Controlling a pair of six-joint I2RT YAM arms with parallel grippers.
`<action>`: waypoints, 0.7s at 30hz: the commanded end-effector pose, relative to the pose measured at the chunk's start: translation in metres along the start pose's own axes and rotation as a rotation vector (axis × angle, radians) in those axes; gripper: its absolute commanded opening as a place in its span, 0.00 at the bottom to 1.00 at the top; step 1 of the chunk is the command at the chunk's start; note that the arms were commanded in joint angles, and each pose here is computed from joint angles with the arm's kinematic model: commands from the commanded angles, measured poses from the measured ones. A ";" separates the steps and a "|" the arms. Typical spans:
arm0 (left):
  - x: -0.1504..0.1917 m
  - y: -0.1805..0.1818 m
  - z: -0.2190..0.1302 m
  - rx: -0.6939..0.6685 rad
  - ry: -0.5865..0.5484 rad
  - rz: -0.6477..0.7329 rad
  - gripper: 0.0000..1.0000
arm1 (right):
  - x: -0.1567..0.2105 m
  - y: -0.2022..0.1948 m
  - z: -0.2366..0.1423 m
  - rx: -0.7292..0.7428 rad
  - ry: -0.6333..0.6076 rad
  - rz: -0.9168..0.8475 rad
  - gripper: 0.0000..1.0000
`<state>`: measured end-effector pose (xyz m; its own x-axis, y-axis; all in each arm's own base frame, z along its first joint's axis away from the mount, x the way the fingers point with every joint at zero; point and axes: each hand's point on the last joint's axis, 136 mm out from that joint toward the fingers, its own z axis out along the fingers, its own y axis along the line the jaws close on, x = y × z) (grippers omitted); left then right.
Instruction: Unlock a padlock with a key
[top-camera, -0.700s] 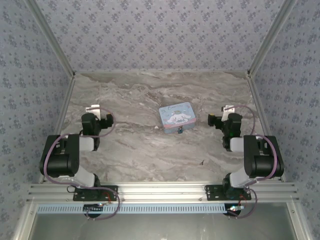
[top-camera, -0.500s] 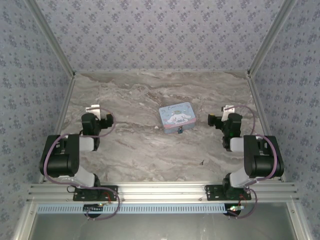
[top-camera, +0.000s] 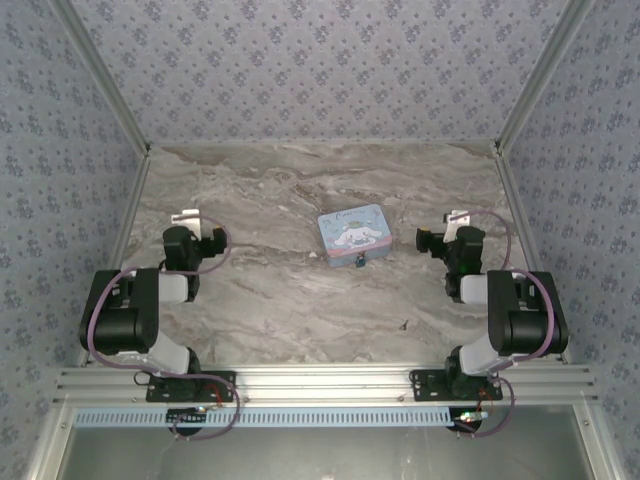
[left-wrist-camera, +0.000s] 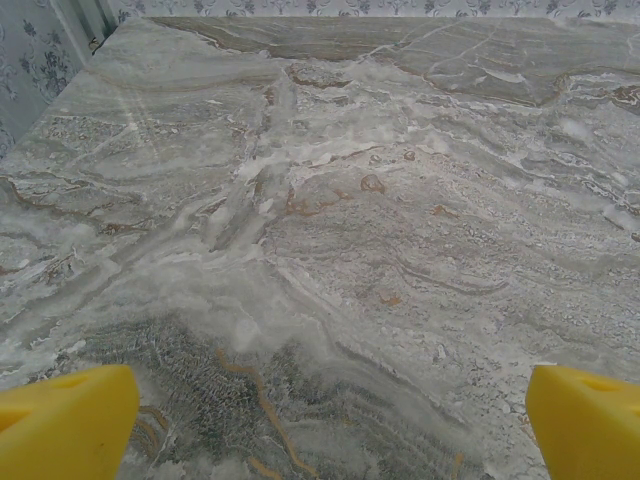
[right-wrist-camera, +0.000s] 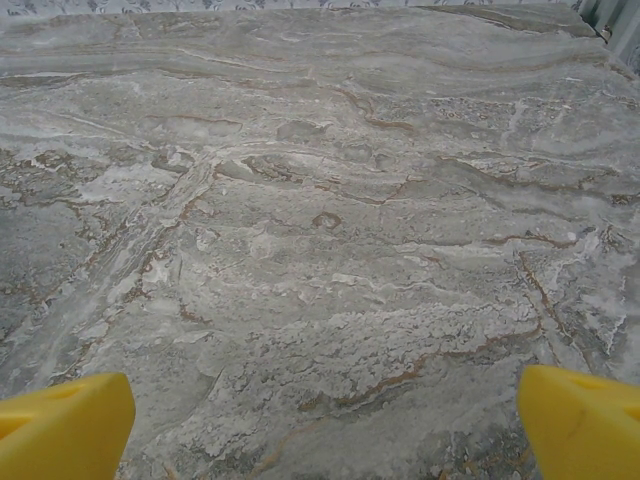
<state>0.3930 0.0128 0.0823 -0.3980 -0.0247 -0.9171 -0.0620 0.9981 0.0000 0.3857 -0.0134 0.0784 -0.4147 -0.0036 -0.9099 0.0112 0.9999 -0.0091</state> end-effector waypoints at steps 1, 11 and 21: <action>-0.009 0.004 0.002 -0.023 -0.018 -0.014 0.99 | -0.011 -0.009 0.001 0.043 -0.009 0.023 1.00; -0.059 0.016 -0.035 -0.091 -0.030 -0.102 1.00 | -0.056 0.000 -0.047 0.019 0.076 0.162 1.00; -0.056 -0.112 -0.061 0.332 0.329 -0.441 0.99 | -0.024 0.097 -0.107 -0.327 0.242 0.346 0.96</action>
<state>0.3934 -0.0481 0.1965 -0.4467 -0.3527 -0.8222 -0.0244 0.9235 -0.3829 0.3284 0.0631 0.1674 -0.5063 0.2394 -0.8285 -0.0895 0.9409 0.3266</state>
